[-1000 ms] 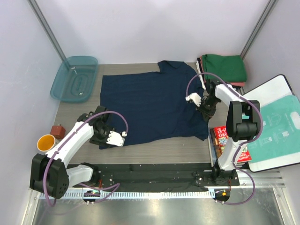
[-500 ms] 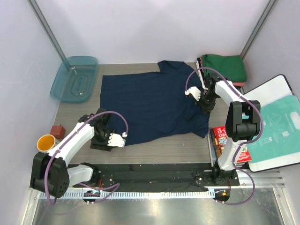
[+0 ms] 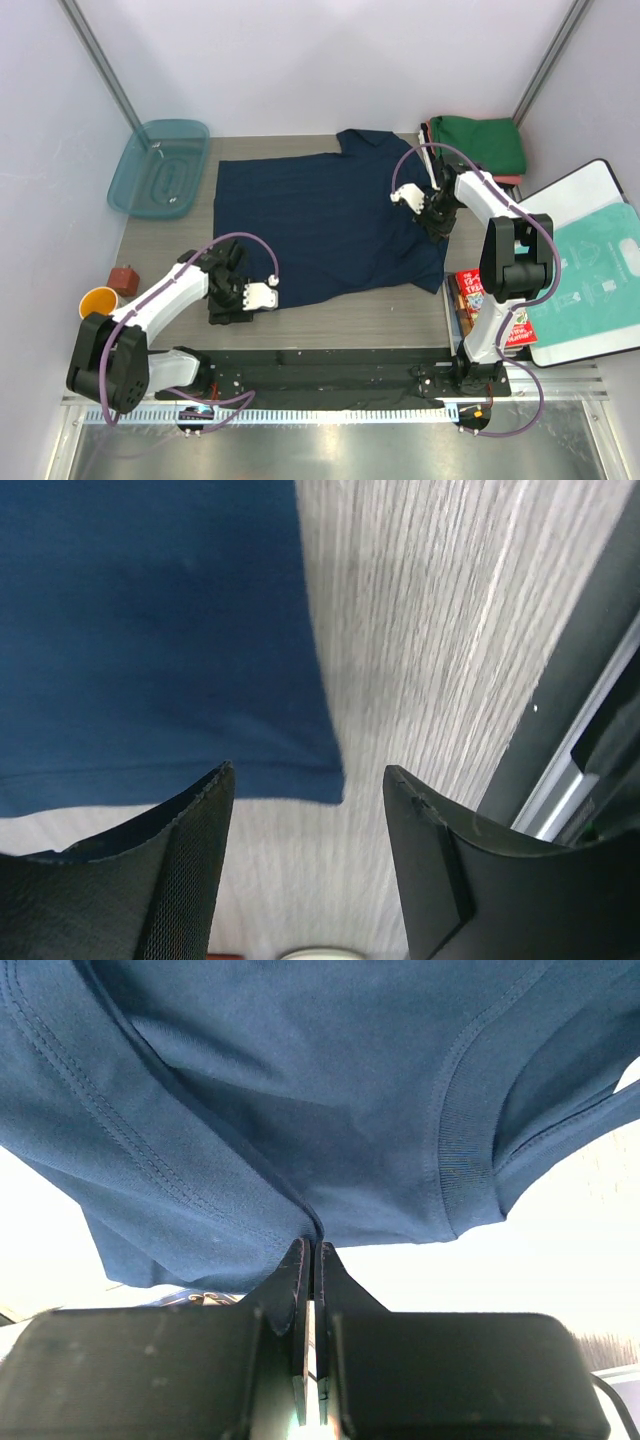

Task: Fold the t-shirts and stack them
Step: Fold the tshirt

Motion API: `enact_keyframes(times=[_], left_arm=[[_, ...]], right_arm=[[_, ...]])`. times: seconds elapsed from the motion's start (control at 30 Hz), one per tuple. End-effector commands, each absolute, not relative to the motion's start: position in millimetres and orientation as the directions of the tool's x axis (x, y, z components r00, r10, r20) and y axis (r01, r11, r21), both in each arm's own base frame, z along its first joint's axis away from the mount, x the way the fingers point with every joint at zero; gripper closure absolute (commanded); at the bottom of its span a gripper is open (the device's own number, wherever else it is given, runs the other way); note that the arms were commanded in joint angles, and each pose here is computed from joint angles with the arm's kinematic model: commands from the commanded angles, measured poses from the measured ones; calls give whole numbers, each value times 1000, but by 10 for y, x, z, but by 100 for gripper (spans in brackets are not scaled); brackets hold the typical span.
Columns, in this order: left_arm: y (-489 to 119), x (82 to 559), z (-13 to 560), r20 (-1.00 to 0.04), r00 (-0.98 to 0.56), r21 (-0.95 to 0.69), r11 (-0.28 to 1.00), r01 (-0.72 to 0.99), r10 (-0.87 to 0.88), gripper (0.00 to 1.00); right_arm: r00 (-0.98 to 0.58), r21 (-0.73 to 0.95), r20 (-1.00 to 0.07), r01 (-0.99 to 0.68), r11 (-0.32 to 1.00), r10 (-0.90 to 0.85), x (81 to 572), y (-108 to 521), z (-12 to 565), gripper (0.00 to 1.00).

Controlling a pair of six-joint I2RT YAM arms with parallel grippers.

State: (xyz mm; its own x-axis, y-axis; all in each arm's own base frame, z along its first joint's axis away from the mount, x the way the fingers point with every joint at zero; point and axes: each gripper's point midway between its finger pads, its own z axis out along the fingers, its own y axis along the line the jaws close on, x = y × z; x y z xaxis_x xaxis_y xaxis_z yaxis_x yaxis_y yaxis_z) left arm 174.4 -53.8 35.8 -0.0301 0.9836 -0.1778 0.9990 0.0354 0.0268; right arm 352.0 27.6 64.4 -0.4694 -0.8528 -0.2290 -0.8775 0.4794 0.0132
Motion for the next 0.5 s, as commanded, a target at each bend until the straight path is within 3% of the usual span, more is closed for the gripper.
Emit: enact_keyframes(times=[0.0,0.47], left_arm=[[-538,1858,280,-183,-73,107,93,990,980,38],[-341,1802,-99,-86,-79,124,90,988,993,42]], right_arm=[[-473,-23,-242,-870,492,-847,3621,289,761,99],[-468,-32,-251,-871,491,-847,3680,332,802,99]])
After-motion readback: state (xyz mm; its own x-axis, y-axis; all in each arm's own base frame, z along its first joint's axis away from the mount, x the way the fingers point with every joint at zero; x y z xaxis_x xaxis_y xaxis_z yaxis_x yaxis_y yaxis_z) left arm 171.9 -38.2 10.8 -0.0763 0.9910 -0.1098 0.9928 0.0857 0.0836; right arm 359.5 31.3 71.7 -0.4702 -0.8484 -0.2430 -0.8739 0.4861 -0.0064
